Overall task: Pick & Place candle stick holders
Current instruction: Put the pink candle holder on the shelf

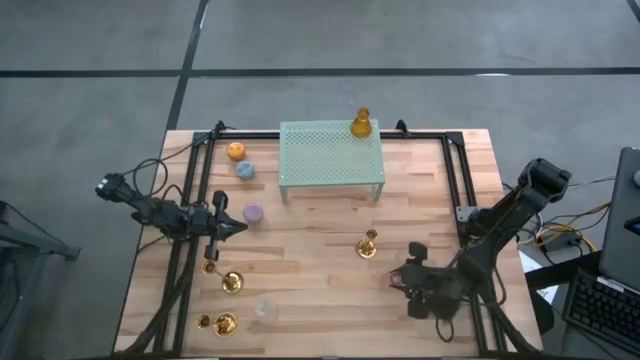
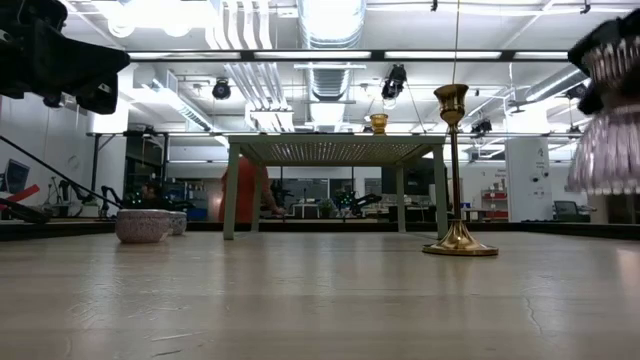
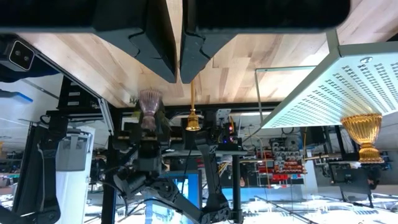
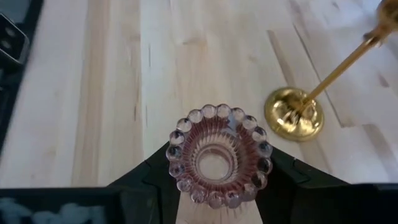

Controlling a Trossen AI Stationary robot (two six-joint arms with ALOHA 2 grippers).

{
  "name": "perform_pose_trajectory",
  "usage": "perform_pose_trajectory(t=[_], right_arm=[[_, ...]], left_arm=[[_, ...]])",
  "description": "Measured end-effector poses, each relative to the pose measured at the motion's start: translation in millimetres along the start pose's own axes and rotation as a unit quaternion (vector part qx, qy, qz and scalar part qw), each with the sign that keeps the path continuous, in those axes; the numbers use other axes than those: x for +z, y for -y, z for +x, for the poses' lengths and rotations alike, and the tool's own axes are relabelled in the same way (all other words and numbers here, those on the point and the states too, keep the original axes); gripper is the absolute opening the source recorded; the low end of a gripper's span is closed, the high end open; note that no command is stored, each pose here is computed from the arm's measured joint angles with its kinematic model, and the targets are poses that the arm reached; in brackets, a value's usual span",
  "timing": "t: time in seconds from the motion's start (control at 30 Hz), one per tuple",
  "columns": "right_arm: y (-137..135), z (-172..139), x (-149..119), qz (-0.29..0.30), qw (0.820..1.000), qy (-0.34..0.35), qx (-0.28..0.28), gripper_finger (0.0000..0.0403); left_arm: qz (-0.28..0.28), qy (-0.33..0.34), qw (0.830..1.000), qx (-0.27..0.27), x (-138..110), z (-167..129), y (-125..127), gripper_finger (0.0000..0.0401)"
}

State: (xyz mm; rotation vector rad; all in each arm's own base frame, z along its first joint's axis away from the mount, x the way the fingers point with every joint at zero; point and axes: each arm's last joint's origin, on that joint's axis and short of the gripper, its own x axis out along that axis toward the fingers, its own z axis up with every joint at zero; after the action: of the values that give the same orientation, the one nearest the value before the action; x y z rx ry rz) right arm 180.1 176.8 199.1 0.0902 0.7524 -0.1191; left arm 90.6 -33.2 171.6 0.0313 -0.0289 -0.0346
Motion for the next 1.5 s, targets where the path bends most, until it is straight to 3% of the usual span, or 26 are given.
perform_pose_trajectory(t=[0.37, 0.73, 0.97, 1.27, 1.5], right_arm=[[20.6, -28.3, 24.0, 0.007, 0.999, 0.045, 0.028, 0.0148], [59.7, -50.4, 56.7, 0.011, 0.995, 0.102, 0.008, 0.0144], [89.8, -61.4, 89.5, 0.015, 0.989, 0.143, -0.041, 0.0145], [139.2, -65.3, 130.0, 0.076, 0.977, 0.166, -0.112, 0.0147], [180.1, -60.9, 146.3, 0.095, 0.971, 0.164, -0.149, 0.0142]], left_arm=[[0.0, 0.0, 1.0, 0.0, 0.0, 0.0, 0.0, 0.0026], [0.0, 0.0, 1.0, 0.0, 0.0, 0.0, 0.0, 0.0026], [0.0, 0.0, 1.0, 0.0, 0.0, 0.0, 0.0, 0.0026], [0.0, 0.0, 1.0, 0.0, 0.0, 0.0, 0.0, 0.0026], [0.0, 0.0, 1.0, 0.0, -0.1, 0.0, 0.0, 0.0026]])
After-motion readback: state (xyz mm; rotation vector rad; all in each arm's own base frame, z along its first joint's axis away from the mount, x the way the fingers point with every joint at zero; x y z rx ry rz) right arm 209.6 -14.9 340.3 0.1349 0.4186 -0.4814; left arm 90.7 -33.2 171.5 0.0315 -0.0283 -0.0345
